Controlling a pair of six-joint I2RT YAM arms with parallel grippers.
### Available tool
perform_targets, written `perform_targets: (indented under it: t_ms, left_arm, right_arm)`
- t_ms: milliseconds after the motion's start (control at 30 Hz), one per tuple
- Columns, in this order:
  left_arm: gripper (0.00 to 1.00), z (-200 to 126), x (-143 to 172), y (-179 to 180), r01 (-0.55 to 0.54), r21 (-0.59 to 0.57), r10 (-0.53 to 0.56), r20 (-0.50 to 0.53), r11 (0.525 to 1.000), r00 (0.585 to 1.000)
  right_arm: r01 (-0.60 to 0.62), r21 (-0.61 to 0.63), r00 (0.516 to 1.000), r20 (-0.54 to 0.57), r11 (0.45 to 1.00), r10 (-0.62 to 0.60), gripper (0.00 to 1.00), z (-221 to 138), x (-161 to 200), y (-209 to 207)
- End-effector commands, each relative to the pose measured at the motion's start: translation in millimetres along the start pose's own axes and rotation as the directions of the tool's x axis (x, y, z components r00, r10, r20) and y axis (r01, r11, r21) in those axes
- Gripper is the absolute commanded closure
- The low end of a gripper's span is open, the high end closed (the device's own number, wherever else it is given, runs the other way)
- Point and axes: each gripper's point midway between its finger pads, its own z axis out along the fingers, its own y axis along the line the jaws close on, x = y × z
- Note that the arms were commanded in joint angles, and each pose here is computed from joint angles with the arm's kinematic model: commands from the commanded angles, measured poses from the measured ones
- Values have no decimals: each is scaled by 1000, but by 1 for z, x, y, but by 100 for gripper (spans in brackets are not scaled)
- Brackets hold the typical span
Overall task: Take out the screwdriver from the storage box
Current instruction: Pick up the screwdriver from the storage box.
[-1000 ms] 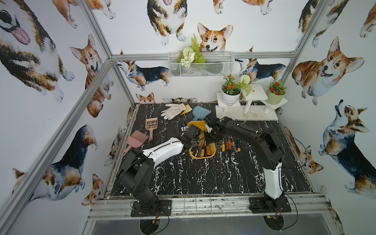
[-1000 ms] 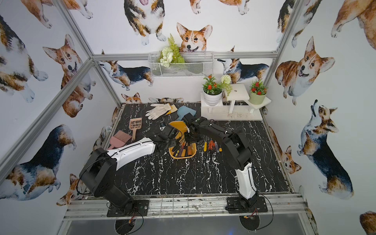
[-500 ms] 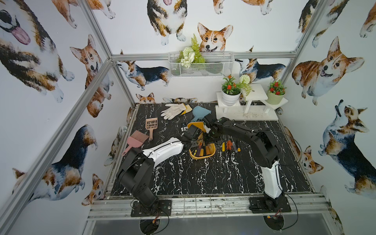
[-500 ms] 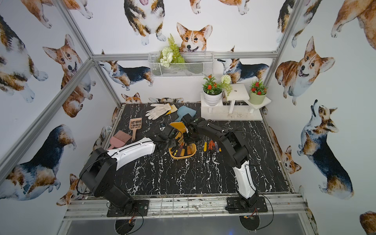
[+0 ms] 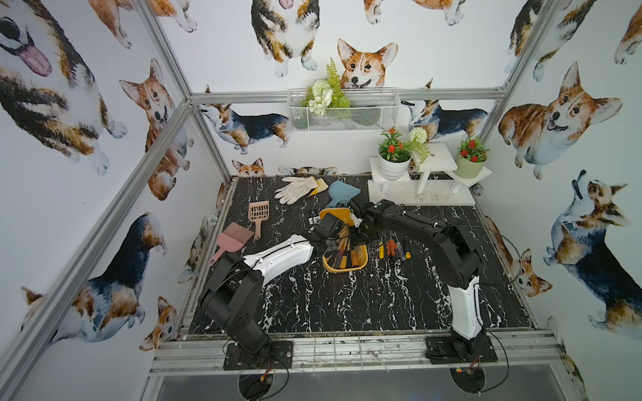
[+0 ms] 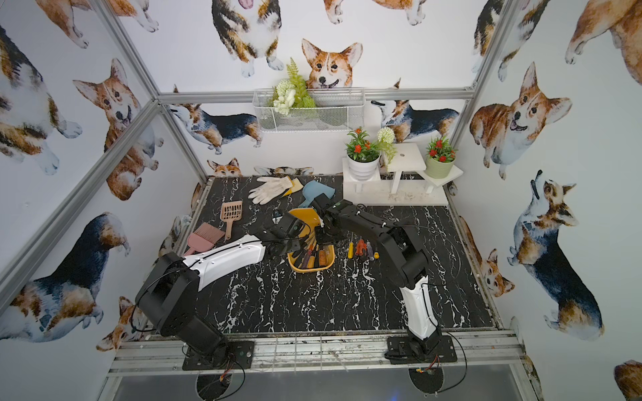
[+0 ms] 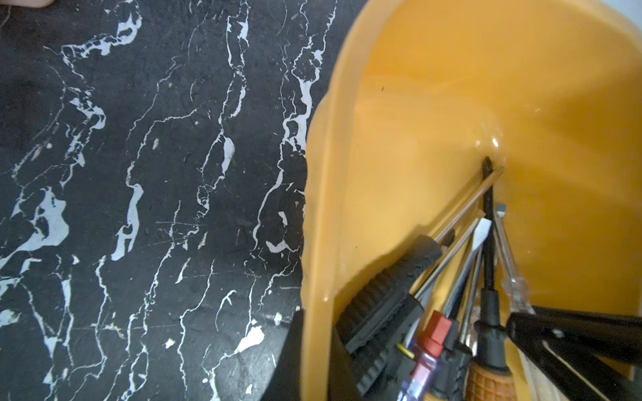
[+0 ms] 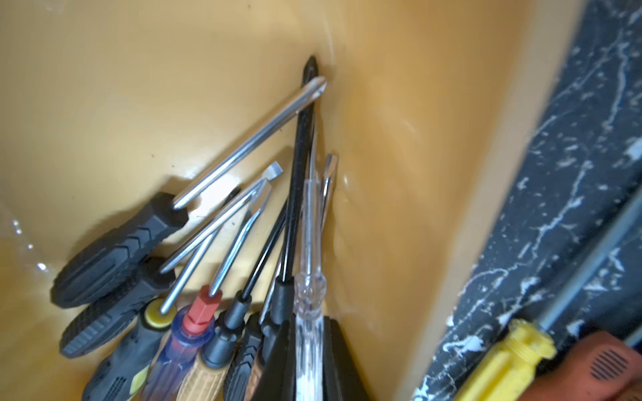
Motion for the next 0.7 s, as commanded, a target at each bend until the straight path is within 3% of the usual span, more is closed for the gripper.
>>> perform_targets:
  t_ms: [0, 333, 667]
  left_arm:
    - [100, -3, -15, -4, 29, 15, -30, 60, 999, 998]
    - [100, -1, -15, -4, 32, 8, -32, 60, 999, 998]
    - [100, -1, -14, 2, 32, -18, -31, 64, 999, 997]
  right_arm:
    - [0, -8, 999, 40, 1000, 0, 100, -15, -3, 0]
    - [14, -75, 991, 137, 997, -4, 100, -52, -14, 10]
    - [-90, -11, 974, 206, 996, 91, 100, -70, -3, -41]
